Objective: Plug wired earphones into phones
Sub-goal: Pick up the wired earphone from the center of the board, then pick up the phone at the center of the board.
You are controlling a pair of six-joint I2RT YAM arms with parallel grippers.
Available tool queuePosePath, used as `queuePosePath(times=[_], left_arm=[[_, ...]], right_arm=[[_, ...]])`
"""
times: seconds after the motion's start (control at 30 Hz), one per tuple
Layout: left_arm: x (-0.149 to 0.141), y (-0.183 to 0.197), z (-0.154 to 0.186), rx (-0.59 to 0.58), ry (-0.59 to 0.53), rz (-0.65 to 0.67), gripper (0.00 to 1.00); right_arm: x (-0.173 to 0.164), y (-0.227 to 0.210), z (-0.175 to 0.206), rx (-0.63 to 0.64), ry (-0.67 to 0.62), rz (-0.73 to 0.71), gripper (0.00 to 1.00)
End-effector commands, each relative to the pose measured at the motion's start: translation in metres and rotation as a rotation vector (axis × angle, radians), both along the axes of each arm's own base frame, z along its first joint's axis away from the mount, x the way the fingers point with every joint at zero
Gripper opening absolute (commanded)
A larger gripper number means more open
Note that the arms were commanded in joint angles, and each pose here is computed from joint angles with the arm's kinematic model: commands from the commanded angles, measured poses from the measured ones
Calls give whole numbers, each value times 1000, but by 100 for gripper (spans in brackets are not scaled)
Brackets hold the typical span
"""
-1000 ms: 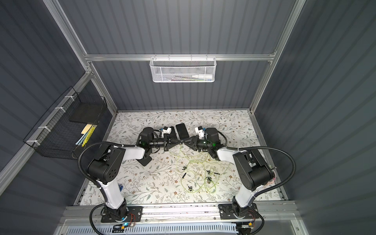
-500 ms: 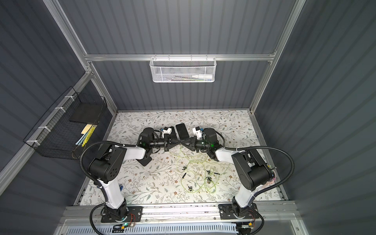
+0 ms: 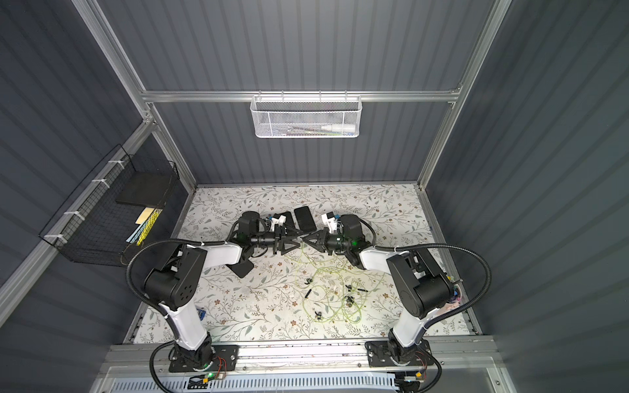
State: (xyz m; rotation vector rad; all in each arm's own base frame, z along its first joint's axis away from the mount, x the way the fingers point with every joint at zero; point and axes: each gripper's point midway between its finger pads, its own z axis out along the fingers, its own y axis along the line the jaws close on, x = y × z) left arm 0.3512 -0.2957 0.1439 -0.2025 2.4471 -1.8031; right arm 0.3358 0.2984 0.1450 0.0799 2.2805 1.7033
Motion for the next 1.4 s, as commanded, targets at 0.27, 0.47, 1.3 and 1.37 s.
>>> queuePosePath(times=[0.27,0.47,1.3,1.37], left_arm=[[-18,204,-29,1294,127,174,82],[-26,226,-60,1364,240,258,78],[-21,233,-130,1063,458,540,93],[-28,240,-132,1123,495,520,89]], right_arm=[[-22,-41,-38,-433,-65,-47,0],[-29,-48,-43,-495,-88,-20,0],[-42,-52,-52,-520,-103,29,0],[-43,-50,-50,-512,-115,43,0]])
